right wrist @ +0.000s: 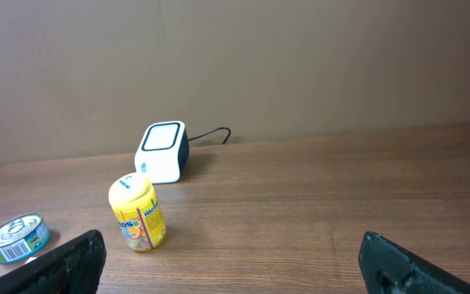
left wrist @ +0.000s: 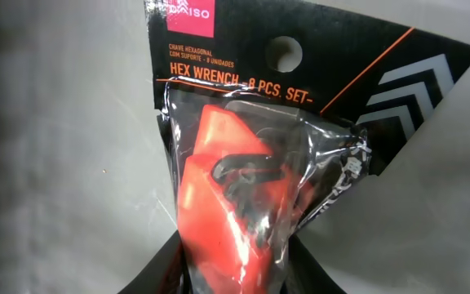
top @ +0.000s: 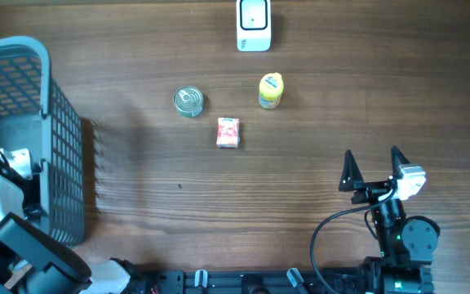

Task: Scan the item barcode
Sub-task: 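Reach the left gripper into the basket and grasp the hex wrench package, then lift the hex wrench package toward the white scanner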

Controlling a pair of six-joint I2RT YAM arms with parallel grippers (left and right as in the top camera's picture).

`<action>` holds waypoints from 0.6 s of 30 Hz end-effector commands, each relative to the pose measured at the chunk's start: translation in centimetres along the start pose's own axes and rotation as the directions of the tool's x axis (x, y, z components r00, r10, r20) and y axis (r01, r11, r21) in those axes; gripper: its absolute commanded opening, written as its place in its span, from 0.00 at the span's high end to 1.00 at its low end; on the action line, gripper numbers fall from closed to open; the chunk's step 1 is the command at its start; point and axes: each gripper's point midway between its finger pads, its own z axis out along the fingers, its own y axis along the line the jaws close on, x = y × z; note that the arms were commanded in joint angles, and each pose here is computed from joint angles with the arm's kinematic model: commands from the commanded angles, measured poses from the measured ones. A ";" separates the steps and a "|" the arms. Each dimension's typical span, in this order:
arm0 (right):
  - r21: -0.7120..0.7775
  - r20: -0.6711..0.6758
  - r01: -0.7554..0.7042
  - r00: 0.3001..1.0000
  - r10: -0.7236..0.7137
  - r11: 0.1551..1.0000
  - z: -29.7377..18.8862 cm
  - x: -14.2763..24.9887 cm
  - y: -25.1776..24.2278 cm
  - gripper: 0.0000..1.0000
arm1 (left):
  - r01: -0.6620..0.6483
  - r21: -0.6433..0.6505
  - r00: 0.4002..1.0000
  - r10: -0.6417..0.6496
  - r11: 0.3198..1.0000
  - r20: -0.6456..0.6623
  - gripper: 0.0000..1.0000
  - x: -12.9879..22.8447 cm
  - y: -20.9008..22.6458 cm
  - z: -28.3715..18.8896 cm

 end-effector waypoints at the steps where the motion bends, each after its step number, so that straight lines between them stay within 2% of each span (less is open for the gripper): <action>1: -0.003 0.009 -0.011 1.000 0.011 1.000 0.0 -0.2 0.1 0.00 | 0.116 0.021 0.993 -0.116 0.993 0.001 0.79 0.0 -0.3 1.0; 3: -0.004 0.009 -0.011 1.000 0.011 1.000 0.0 -0.2 0.1 0.00 | 0.176 0.007 0.984 -0.176 0.984 0.042 0.93 -0.9 0.2 0.8; 4: -0.004 0.009 -0.011 1.000 0.011 1.000 0.0 -0.2 0.1 0.00 | 0.205 0.015 0.977 -0.205 0.979 0.063 0.96 -1.4 0.2 0.7; 7: -0.003 0.009 -0.011 1.000 0.011 1.000 0.0 -0.2 0.1 0.00 | 0.277 0.076 0.953 -0.284 0.958 0.109 0.96 -2.9 -0.2 0.2; 11: -0.004 0.009 -0.011 1.000 0.011 1.000 0.0 -0.2 0.1 0.00 | 0.295 0.126 0.944 -0.309 0.947 0.118 0.96 -3.3 -0.9 0.0; 13: -0.003 0.009 -0.011 1.000 0.011 1.000 0.0 -0.2 0.1 0.00 | 0.277 0.216 0.938 -0.313 0.936 0.151 0.96 -4.5 -2.1 -0.4; 16: -0.003 0.009 -0.011 1.000 0.011 1.000 0.0 -0.2 0.1 0.00 | 0.364 0.371 0.871 -0.454 0.854 0.189 0.96 -7.5 -3.1 -2.1; 18: -0.004 0.009 -0.011 1.000 0.011 1.000 0.0 -0.2 0.1 0.00 | 0.429 0.477 0.805 -0.564 0.767 0.183 0.96 -9.9 -3.3 -4.2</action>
